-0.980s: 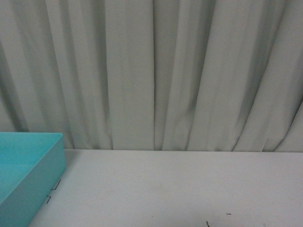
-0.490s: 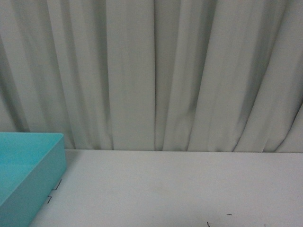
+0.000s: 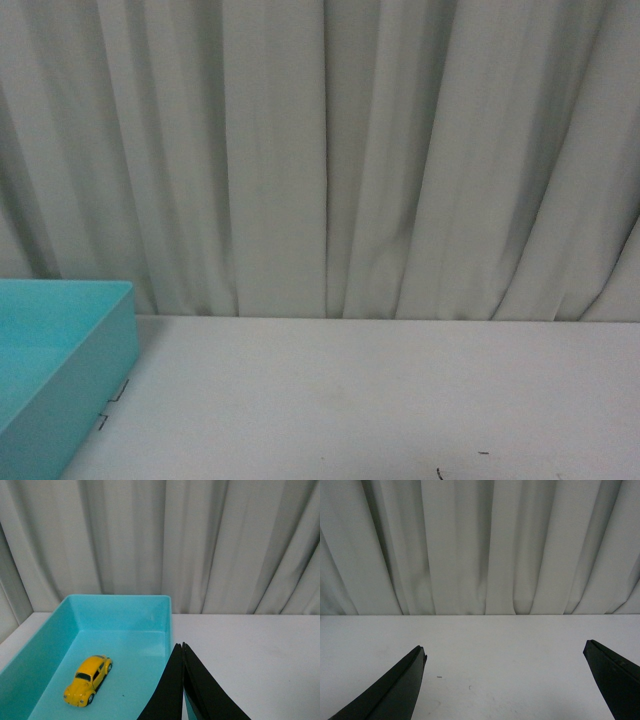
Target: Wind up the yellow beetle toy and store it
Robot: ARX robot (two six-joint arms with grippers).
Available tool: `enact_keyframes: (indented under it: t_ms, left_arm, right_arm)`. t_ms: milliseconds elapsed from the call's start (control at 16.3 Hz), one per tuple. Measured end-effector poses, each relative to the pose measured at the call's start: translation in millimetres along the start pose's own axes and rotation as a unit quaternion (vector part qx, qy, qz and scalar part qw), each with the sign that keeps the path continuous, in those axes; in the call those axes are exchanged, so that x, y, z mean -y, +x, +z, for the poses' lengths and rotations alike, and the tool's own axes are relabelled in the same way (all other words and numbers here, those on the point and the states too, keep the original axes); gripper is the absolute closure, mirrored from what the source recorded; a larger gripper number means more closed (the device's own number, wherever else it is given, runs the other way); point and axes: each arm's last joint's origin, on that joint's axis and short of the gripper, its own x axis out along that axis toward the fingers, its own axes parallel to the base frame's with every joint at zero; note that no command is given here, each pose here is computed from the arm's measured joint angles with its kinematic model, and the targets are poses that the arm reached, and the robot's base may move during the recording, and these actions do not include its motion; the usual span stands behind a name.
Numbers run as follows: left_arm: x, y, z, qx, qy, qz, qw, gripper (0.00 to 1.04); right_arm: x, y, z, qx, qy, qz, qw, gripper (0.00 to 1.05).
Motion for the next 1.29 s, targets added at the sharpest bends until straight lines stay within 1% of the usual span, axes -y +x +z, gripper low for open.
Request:
enact_keyframes:
  t_ms: [61,122,245,490,551,612,735,1286]
  left_arm:
    - [0.0,0.0,0.0,0.0,-0.001,0.0,1.0,1.03]
    - [0.0,0.0,0.0,0.0,0.0,0.0,1.0,0.89]
    - [0.0,0.0,0.0,0.0,0.0,0.0,1.0,0.68]
    - [0.0,0.0,0.0,0.0,0.0,0.0,1.0,0.28]
    - [0.0,0.0,0.0,0.0,0.0,0.0,1.0,0.16]
    - [0.0,0.0,0.0,0.0,0.0,0.0,1.0,0.06]
    - [0.0,0.0,0.0,0.0,0.0,0.0,1.0,0.07]
    - [0.0,0.0,0.0,0.0,0.0,0.0,1.0,0.07]
  right_arm:
    - [0.0,0.0,0.0,0.0,0.0,0.0,1.0,0.07]
    - [0.0,0.0,0.0,0.0,0.0,0.0,1.0,0.07]
    - [0.0,0.0,0.0,0.0,0.0,0.0,1.0,0.07]
    - [0.0,0.0,0.0,0.0,0.0,0.0,1.0,0.07]
    - [0.0,0.0,0.0,0.0,0.0,0.0,1.0,0.07]
    - [0.0,0.0,0.0,0.0,0.0,0.0,1.0,0.07]
    - [0.0,0.0,0.0,0.0,0.0,0.0,1.0,0.07]
    - [0.0,0.0,0.0,0.0,0.0,0.0,1.0,0.07]
